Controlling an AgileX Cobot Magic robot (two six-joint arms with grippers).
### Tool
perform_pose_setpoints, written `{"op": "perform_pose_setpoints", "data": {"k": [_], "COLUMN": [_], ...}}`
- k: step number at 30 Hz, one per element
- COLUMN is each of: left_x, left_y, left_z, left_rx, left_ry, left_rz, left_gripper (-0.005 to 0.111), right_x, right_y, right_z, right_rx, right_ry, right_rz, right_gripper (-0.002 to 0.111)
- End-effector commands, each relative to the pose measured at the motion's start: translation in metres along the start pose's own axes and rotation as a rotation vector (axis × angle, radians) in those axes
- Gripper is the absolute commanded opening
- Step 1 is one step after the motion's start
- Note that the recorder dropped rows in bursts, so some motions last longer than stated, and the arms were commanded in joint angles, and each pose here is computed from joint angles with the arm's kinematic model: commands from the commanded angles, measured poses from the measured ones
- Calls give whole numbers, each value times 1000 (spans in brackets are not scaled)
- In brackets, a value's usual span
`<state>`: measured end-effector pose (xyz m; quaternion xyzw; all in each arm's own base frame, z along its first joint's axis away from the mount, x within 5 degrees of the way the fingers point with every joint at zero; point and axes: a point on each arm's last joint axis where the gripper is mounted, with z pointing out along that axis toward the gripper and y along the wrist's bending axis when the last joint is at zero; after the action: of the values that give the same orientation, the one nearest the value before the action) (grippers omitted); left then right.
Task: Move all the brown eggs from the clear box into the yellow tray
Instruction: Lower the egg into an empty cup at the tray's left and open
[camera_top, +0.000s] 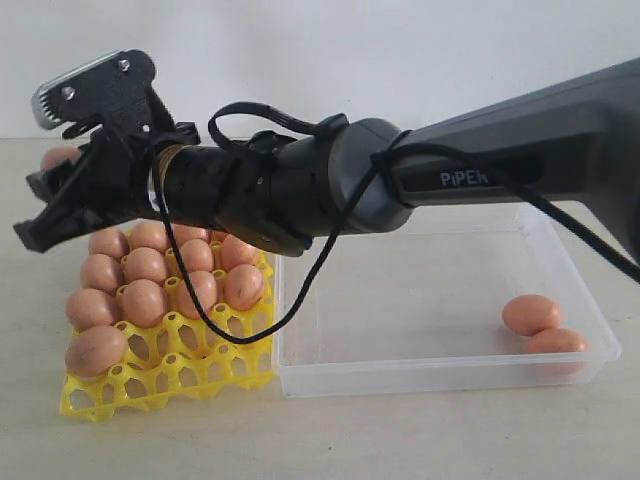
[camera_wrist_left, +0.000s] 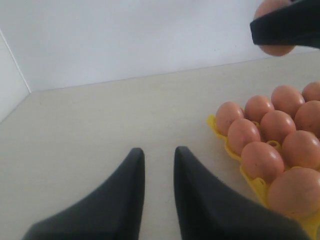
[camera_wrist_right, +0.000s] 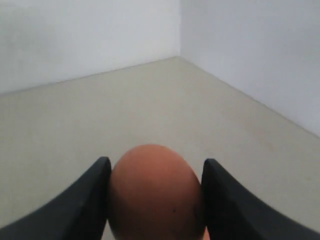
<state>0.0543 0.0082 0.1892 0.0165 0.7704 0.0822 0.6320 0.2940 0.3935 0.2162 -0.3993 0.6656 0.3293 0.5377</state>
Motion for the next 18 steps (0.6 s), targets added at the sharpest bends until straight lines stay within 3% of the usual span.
{"op": "perform_pose_setpoints", "data": {"k": [1, 6, 11, 18], "left_x": [1, 1, 1, 1], "left_y": [-1, -1, -1, -1], "left_z": [0, 0, 0, 0], "left_rx": [6, 6, 6, 6], "left_ry": [-1, -1, -1, -1], "left_rz": [-3, -3, -3, -3], "left_gripper": [22, 22, 22, 22], "right_x": [6, -5, -12, 25], "right_y": [-4, -3, 12, 10], "right_z": [-4, -9, -21, -57], "right_rx": [-26, -24, -258, -475], "right_ry": [121, 94, -96, -233], "right_rz": [-151, -85, 156, 407], "right_gripper": [0, 0, 0, 0]}}
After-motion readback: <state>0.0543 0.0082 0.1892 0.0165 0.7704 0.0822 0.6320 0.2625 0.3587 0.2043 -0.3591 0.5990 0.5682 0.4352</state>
